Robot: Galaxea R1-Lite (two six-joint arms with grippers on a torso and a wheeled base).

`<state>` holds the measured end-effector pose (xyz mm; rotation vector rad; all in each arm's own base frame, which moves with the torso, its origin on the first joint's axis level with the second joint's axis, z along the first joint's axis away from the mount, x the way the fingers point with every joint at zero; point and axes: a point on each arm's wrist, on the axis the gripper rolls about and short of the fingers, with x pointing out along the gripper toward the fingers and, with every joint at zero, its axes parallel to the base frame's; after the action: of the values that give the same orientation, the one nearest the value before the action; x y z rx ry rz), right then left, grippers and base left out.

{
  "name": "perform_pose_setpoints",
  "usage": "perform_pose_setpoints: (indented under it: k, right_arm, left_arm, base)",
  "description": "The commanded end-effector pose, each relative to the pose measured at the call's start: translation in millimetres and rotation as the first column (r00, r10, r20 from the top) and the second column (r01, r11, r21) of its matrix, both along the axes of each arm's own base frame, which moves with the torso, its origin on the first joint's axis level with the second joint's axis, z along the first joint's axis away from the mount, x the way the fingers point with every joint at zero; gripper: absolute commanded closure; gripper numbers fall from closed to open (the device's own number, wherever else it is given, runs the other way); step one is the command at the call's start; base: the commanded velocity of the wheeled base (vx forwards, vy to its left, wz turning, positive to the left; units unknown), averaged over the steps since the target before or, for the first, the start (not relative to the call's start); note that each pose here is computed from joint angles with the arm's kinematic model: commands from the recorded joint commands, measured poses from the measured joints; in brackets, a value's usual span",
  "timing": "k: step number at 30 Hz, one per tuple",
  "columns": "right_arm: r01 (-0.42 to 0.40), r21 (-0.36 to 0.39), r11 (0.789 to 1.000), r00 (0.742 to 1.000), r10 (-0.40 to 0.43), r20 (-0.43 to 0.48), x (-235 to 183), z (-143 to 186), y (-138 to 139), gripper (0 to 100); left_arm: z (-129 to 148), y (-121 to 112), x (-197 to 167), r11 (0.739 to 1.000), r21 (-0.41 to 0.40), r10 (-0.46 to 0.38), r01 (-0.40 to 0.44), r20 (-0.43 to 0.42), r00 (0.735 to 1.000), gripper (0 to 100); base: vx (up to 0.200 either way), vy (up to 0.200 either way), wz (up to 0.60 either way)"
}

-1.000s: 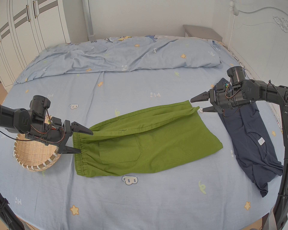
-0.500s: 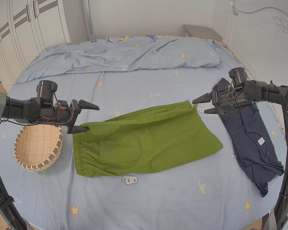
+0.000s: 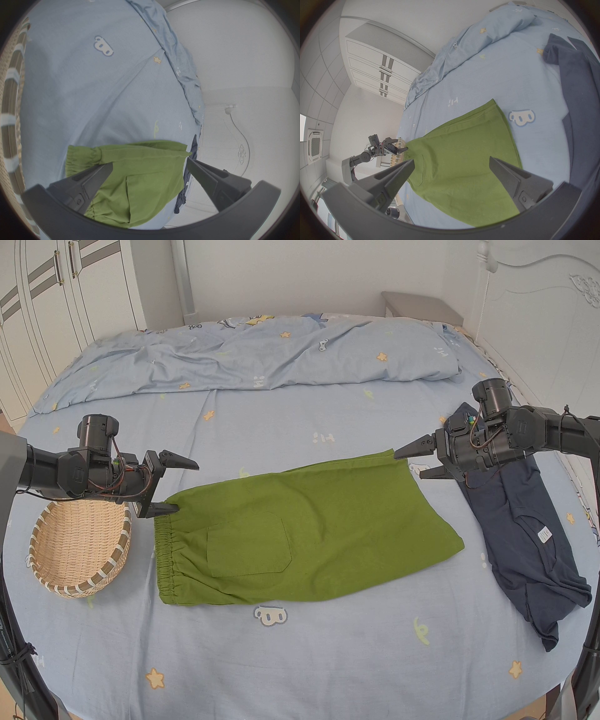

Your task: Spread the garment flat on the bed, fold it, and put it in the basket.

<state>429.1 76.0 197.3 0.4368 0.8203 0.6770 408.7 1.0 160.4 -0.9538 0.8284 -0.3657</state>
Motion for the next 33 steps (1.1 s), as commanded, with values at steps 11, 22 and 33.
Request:
perform_pose_setpoints:
  k: [11,22,33]
  right_arm:
    - [0.019,-0.002,1.000,0.999,-0.019,-0.030,-46,3,-14,0]
    - [0.050,0.017,0.999,0.999,-0.050,0.002,-82,-8,-31,0]
    - [0.034,0.016,0.999,0.999,-0.034,-0.009,-84,-12,-26,0]
  left_arm:
    - [-4,-8,-120,0.977,0.065,-0.205,0.201,0.056,0.977,0]
    - [-57,30,-141,0.987,0.114,-0.120,0.110,0.084,0.989,0]
    - [-83,21,-120,0.980,0.127,-0.163,0.153,0.069,0.984,0]
  base:
    - [0.000,0.000,0.00]
    - [0.000,0.000,0.00]
    - [0.000,0.000,0.00]
